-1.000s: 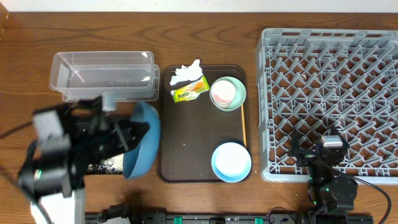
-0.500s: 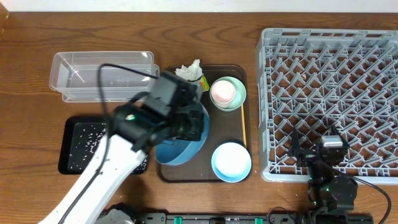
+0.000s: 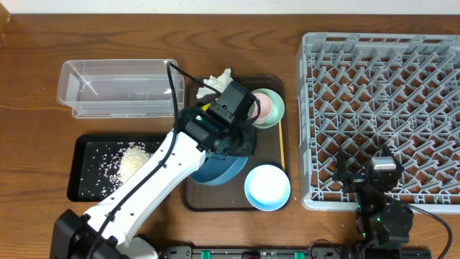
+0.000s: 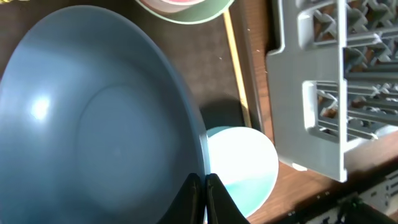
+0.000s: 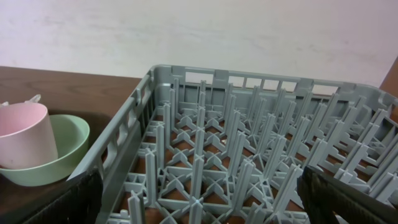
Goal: Sort waste into correct bins and load items into the dishwasher rack
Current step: 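Carry the empty blue plate back and set it on the brown tray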
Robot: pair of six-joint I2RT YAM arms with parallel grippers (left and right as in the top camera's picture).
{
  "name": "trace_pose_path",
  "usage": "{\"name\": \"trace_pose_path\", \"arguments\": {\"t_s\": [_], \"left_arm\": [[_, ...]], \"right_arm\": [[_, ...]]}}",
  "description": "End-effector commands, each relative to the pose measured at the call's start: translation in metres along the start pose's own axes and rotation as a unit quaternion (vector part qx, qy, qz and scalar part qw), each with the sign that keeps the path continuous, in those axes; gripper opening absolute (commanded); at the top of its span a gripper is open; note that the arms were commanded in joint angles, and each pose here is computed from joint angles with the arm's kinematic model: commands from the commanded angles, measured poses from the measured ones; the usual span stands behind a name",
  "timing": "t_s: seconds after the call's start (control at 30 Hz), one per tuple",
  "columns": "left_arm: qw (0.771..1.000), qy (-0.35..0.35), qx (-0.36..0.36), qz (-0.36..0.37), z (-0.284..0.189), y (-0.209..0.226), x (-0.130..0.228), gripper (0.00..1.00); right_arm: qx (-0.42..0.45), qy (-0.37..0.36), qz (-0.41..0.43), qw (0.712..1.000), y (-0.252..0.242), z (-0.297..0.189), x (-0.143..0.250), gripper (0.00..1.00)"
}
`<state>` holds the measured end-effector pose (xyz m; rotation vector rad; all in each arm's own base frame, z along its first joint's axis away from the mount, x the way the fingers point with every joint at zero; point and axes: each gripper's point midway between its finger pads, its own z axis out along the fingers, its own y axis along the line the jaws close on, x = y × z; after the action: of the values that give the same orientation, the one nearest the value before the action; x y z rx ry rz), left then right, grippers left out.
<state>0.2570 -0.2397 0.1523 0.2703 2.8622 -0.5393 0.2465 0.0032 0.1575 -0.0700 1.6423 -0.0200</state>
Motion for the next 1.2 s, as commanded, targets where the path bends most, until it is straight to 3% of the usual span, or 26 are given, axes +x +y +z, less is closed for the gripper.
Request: {"name": "trace_pose_path", "arguments": {"t_s": [0.0,0.5,0.63,0.77,0.83,1.0,1.17], "left_arm": [[0.999,-0.021,-0.038,-0.001,0.001,0.013,-0.007,0.07],[0.998,-0.006,-0.069,-0.005,0.032,0.025,-0.007,0.07],[0.996,0.015,-0.081,-0.036,0.031,0.031,0.005,0.17],[0.994,0.036,-0.088,-0.054,0.030,0.034,0.015,0.35],[0.994,0.042,-0.081,-0.054,0.030,0.031,0.017,0.37],[0.997,0.063,-0.006,-0.037,0.021,0.002,0.021,0.38],[0.993,0.081,0.083,0.017,-0.001,-0.030,0.030,0.54]], "right_arm": [[-0.004,0.002,-0.005,1.000,0.002,0.000,0.001,0.99],[-0.004,0.002,-0.005,1.000,0.002,0.000,0.001,0.99],[-0.004,0.002,-0.005,1.000,0.002,0.000,0.001,0.99],[-0.004,0.002,-0.005,1.000,0.002,0.000,0.001,0.99],[-0.004,0.002,-0.005,1.000,0.002,0.000,0.001,0.99],[-0.004,0.002,-0.005,1.000,0.002,0.000,0.001,0.99],[-0.004,0.002,-0.005,1.000,0.002,0.000,0.001,0.99]]}}
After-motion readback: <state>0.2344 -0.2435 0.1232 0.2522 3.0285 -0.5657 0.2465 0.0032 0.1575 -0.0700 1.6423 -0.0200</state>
